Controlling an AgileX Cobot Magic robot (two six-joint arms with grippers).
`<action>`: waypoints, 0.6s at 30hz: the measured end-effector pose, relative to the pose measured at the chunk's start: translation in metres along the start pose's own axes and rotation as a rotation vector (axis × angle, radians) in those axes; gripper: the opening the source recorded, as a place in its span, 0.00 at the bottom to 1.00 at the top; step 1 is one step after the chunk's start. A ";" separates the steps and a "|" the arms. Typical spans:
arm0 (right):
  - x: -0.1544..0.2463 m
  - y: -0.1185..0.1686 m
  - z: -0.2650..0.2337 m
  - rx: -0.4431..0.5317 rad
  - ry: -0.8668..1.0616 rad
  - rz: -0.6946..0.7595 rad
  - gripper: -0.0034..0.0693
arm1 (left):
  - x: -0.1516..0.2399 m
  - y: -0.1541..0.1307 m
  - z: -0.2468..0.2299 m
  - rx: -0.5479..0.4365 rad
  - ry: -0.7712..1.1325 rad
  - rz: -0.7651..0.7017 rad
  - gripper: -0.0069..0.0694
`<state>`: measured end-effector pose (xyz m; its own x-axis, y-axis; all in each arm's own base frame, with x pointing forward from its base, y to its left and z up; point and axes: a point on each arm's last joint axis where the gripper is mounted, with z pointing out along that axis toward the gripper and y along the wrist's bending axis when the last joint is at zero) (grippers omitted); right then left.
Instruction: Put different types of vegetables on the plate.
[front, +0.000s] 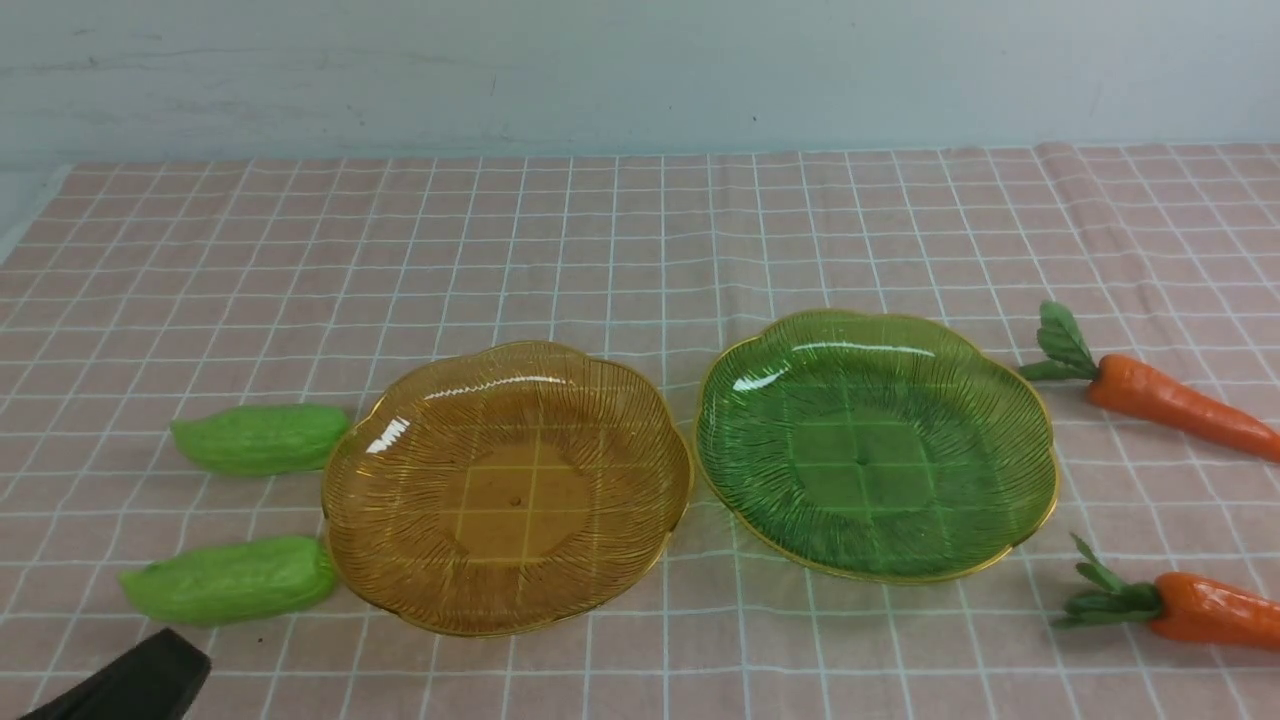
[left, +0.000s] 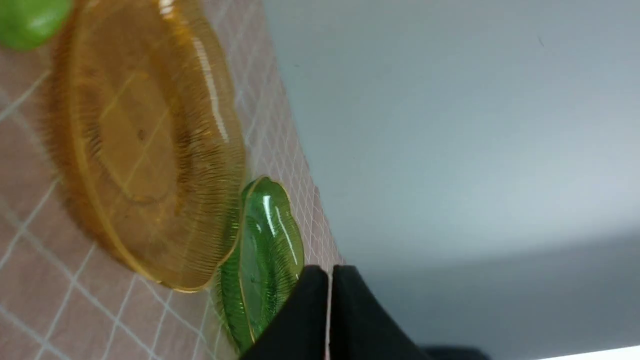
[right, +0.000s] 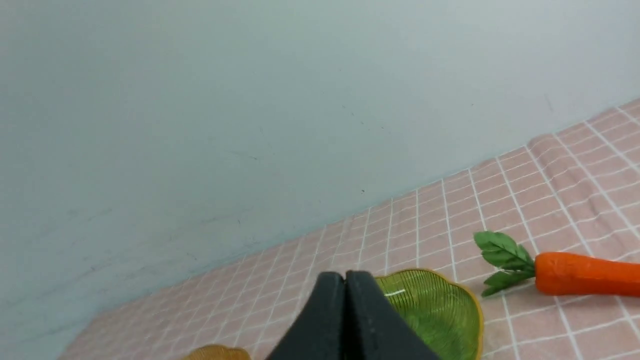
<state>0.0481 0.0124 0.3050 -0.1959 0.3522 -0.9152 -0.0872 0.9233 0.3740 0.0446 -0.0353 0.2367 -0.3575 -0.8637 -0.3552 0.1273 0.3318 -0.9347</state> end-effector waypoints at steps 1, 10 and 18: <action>-0.007 0.002 0.003 0.035 0.076 -0.039 0.03 | -0.002 -0.009 0.002 -0.020 0.037 0.078 0.09; -0.001 -0.025 0.078 0.342 0.907 -0.250 0.04 | -0.013 -0.003 0.049 -0.452 0.554 0.342 0.09; 0.017 -0.035 0.138 0.312 1.145 -0.255 0.18 | -0.020 0.022 0.065 -0.641 0.699 0.406 0.26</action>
<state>0.1829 0.0076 0.2557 -0.9710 -0.0387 -0.2360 -0.0413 0.9991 0.0060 0.1152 -0.0352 0.2226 -0.8817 -0.2964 -0.3672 -0.0858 0.8659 -0.4928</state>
